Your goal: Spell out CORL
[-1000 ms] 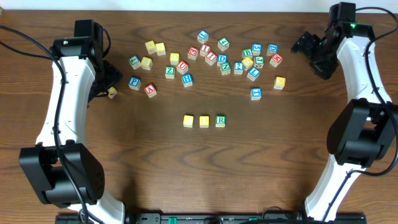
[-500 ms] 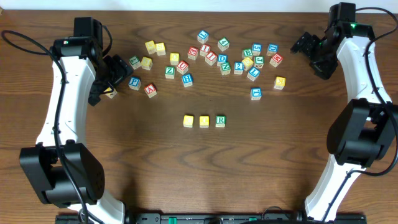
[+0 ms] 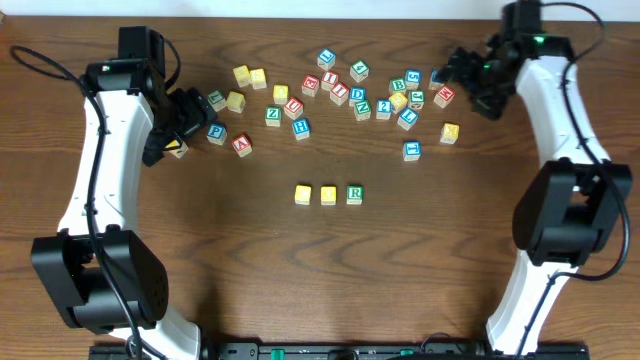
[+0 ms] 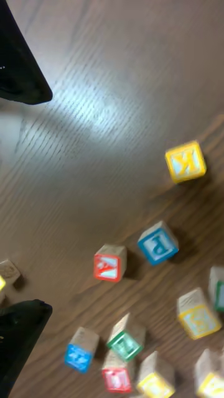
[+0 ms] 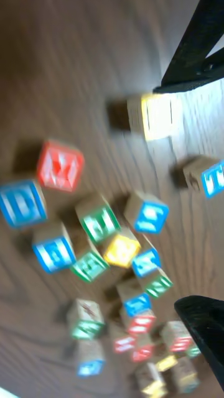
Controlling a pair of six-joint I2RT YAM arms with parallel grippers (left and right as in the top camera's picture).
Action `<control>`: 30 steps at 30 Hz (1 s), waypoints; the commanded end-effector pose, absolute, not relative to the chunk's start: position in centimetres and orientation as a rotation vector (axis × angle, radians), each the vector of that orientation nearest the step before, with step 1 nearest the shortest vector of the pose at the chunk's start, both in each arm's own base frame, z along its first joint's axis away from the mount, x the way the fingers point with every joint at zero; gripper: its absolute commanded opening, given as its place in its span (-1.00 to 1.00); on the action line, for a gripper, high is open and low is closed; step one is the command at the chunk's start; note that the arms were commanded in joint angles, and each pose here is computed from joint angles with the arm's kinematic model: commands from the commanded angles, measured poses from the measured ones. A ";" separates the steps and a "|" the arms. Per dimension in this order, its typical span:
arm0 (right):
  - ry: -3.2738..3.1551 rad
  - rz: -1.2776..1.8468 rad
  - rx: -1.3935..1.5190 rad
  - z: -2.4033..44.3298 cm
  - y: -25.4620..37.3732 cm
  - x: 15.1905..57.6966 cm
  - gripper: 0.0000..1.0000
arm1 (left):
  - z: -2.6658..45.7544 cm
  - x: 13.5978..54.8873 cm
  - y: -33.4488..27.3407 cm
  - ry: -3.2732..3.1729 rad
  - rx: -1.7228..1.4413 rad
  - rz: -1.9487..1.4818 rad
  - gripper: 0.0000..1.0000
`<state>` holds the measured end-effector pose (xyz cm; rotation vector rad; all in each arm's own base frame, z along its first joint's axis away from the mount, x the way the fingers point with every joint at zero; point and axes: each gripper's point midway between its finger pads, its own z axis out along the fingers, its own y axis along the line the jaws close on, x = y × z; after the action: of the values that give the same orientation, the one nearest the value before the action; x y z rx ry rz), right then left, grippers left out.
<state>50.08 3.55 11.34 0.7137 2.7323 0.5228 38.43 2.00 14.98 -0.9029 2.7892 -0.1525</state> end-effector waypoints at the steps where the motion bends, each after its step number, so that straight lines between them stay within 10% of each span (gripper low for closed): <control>1: 2.744 0.438 0.543 11.3 5.8 50.4 0.99 | 14.5 38.3 1.0 2.860 -0.736 -0.210 0.98; 30: 2.514 0.072 0.914 11.8 -2.8 52.4 0.99 | 13.6 39.1 0.9 2.828 -0.730 -0.223 0.98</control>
<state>52.43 -2.77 11.72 0.8970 2.5246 0.0841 38.66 1.17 14.15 -0.7553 2.8286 -0.2095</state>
